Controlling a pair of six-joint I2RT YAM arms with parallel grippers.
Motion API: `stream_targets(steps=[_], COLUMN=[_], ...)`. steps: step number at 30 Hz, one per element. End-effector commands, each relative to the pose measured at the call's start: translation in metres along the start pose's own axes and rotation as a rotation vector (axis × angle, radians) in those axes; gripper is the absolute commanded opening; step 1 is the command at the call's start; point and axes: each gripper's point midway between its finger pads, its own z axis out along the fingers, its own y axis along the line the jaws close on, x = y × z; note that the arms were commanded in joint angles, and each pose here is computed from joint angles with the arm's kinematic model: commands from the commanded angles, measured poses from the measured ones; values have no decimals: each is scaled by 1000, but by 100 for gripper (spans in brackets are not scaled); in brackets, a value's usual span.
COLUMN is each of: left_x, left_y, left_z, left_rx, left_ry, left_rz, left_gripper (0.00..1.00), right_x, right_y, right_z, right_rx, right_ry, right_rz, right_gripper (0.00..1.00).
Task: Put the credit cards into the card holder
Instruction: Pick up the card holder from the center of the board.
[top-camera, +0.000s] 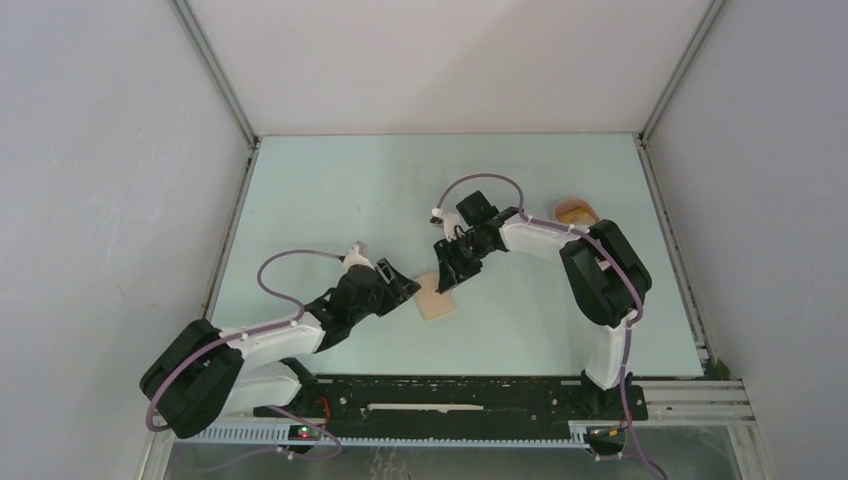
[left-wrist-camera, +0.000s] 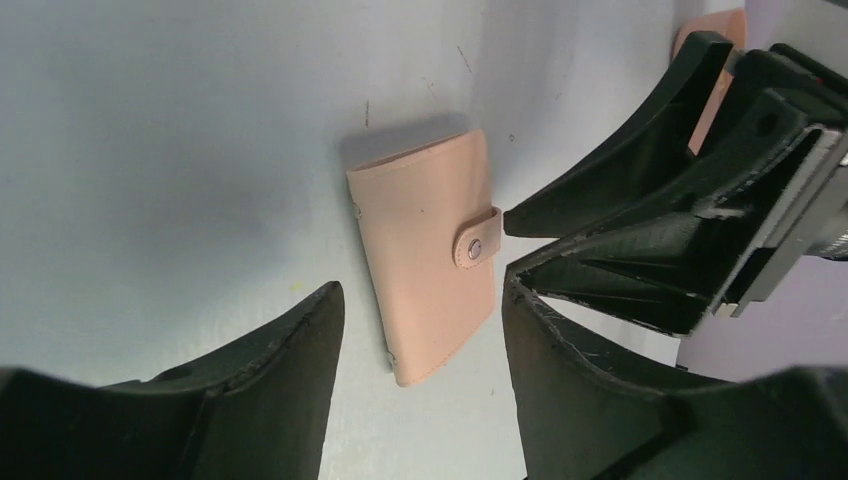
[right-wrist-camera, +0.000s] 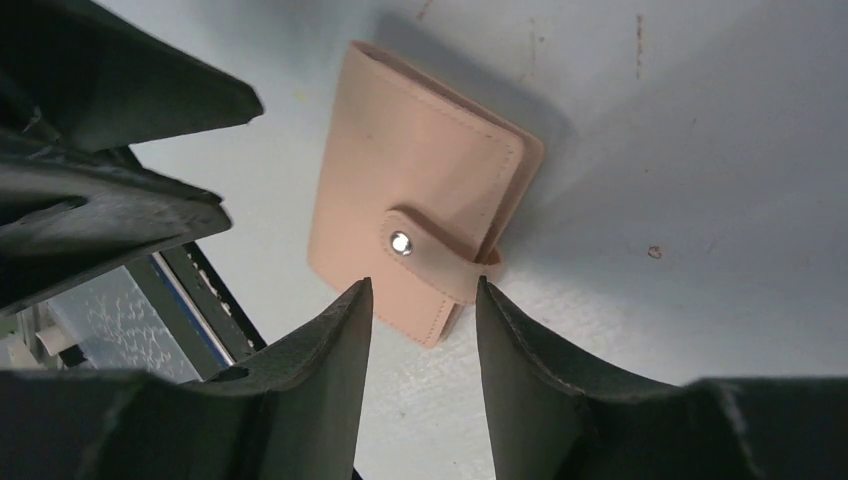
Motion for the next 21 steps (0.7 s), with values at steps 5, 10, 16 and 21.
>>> stream_targets(steps=[5,10,16,21], left_x=[7,17,25,31], left_y=[21,21,17,11], left_z=[7,12,16,20], left_rx=[-47,-28,7,37], left_ry=[-26,17,39,55], left_rz=[-30,-26,-52,-52], left_gripper=[65,65,63,60], right_x=[-6,3,8,12], right_y=[-12,-7,-10,-6], right_z=[11,23,26,28], right_rx=[15,1,-10,-37], right_ry=[21,67,89,105], right_rz=[90,80,102,109], right_gripper=[51,51,46,41])
